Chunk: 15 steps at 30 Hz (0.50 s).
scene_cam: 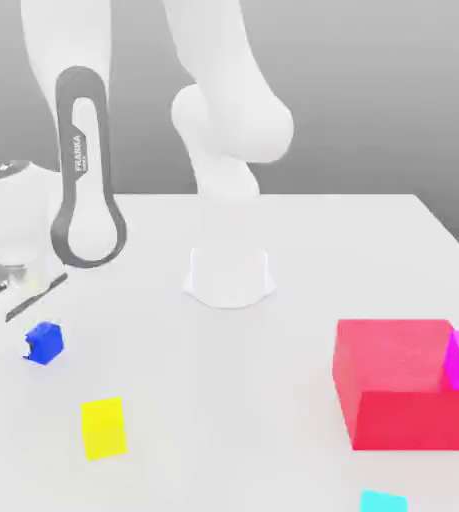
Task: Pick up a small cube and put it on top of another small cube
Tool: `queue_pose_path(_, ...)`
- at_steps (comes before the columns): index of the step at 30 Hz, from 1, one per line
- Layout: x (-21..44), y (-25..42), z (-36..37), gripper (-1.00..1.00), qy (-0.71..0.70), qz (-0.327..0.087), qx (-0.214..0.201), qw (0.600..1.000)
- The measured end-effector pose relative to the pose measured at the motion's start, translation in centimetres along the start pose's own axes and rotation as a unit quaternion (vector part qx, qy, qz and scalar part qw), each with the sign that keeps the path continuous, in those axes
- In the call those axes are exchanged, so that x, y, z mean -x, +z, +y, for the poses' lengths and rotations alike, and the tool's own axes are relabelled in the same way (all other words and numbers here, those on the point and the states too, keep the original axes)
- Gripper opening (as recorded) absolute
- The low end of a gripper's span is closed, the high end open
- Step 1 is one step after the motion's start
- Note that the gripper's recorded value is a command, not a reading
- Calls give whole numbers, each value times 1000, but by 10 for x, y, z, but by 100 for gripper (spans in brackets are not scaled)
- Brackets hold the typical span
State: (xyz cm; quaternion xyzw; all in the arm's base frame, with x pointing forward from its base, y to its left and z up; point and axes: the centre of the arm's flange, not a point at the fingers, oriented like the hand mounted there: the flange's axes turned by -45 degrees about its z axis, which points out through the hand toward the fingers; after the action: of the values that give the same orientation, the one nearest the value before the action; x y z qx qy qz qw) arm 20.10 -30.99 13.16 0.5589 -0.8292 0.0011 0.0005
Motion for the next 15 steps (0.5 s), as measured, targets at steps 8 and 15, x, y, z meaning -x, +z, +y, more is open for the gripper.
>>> queue_pose_path(8,0,-46,-1,-100,0,-1,0,1000)
queue_pose_path(15,96,-84,-75,-100,-173,-1,-1,985)
